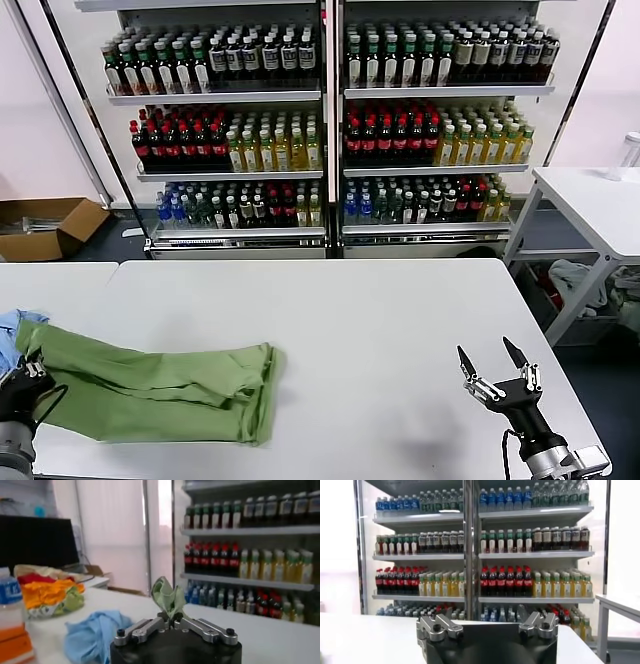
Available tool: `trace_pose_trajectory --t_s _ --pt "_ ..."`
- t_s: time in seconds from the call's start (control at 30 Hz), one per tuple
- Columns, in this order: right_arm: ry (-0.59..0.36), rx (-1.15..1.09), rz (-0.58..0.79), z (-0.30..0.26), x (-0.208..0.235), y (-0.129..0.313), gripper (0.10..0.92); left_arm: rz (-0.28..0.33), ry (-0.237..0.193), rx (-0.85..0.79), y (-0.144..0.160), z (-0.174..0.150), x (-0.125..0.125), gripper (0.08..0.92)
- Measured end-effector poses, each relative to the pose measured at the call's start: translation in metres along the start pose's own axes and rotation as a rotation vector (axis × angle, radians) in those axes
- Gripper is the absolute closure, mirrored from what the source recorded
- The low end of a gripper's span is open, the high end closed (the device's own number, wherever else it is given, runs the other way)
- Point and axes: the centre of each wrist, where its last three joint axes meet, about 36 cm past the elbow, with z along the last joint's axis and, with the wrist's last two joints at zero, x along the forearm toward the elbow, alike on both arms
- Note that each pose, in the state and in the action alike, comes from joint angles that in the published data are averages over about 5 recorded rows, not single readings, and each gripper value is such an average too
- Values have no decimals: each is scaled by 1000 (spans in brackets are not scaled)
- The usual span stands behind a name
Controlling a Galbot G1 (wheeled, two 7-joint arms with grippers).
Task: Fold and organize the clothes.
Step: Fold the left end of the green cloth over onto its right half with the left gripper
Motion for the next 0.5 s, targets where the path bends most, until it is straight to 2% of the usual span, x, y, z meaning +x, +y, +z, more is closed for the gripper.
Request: trace_pose_trajectory --t_s 0.1,0.23,0.37,0.5 --pt "-2 0 5 -1 0 0 200 71 -23 -7 -16 -8 13 901" --pt "-4 0 6 -2 0 2 200 208 -36 -19 -49 -5 30 901" --pt "-2 -3 7 -2 1 4 200 348 -33 -28 -83 8 46 901" --pt "-1 -3 7 -3 3 5 200 456 -20 -28 -114 25 56 901"
